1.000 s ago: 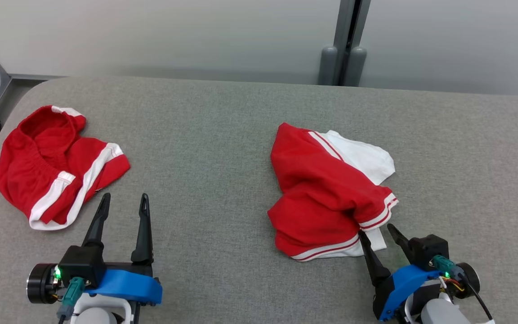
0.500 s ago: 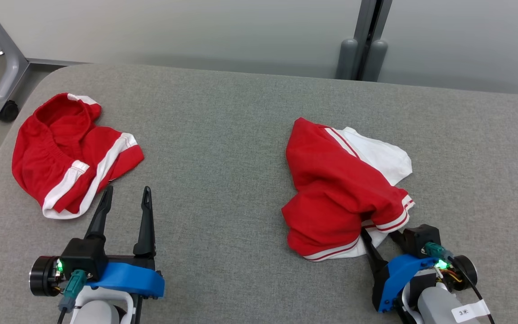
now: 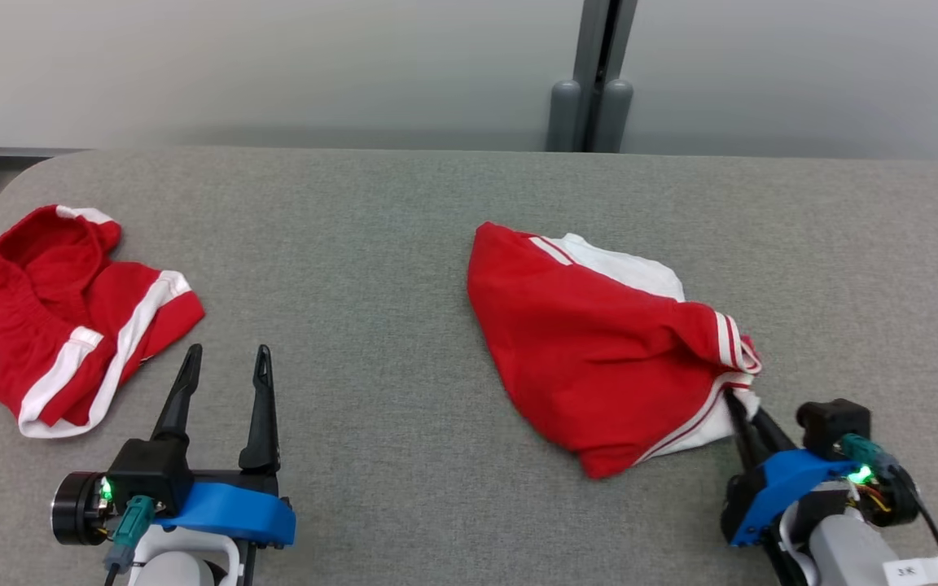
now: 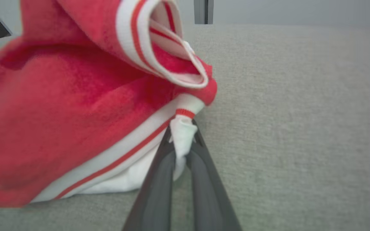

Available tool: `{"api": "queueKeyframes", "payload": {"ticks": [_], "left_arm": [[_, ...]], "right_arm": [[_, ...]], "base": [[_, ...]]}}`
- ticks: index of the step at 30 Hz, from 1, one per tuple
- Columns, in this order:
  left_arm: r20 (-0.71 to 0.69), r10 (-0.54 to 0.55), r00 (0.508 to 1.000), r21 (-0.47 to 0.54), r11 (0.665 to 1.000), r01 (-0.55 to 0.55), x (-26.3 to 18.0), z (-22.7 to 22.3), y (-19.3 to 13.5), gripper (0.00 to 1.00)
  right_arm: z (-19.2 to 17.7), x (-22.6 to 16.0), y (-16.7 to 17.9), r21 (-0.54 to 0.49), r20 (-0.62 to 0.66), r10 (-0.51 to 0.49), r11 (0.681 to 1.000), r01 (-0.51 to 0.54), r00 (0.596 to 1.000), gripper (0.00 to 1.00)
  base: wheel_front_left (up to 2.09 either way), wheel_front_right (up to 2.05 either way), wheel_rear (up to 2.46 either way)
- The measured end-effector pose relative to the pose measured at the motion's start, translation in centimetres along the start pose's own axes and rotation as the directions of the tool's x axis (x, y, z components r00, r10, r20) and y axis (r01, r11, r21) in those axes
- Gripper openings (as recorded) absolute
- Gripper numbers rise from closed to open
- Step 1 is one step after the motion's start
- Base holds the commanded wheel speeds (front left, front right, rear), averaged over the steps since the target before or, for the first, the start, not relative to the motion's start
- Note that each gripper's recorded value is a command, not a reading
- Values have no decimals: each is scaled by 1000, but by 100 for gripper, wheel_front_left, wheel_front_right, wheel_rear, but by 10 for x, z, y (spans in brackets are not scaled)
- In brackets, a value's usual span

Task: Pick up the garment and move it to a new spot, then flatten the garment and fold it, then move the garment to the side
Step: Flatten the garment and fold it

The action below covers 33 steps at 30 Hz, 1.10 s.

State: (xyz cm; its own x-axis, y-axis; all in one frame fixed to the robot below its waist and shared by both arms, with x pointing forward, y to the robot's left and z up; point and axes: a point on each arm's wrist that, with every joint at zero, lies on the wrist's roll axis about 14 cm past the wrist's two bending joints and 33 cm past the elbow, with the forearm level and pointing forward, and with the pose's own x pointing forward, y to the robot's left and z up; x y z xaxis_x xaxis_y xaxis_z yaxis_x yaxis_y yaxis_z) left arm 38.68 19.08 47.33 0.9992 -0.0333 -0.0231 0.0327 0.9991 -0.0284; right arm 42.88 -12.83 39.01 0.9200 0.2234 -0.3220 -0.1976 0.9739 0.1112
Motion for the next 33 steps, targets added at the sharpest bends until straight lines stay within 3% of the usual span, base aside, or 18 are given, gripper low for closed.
{"api": "queueKeyframes", "payload": {"ticks": [11, 18, 25, 29, 33], "left_arm": [[18, -70, 997, -9, 997, 70, 8, 5, -24, 100], [26, -75, 997, -11, 997, 76, 4, 8, -26, 100], [29, -66, 997, -22, 998, 66, -4, 9, -24, 100], [37, -50, 998, -25, 998, 51, -8, 12, -19, 100], [50, -15, 999, -28, 999, 17, -15, 16, -8, 100]], "right_arm": [[32, -57, -117, 19, 132, -280, 960, 280, 951, 0], [84, -79, -153, 6, 284, -350, 932, 363, 893, 0], [115, -62, -91, -46, 380, -184, 975, 217, 906, 0], [126, -42, -23, -77, 405, -14, 996, 49, 914, 0], [134, -27, 51, -98, 415, 161, 986, -132, 896, 0]], "base": [[0, 0, 0], [0, 0, 0], [0, 0, 0], [0, 0, 0], [0, 0, 0]]}}
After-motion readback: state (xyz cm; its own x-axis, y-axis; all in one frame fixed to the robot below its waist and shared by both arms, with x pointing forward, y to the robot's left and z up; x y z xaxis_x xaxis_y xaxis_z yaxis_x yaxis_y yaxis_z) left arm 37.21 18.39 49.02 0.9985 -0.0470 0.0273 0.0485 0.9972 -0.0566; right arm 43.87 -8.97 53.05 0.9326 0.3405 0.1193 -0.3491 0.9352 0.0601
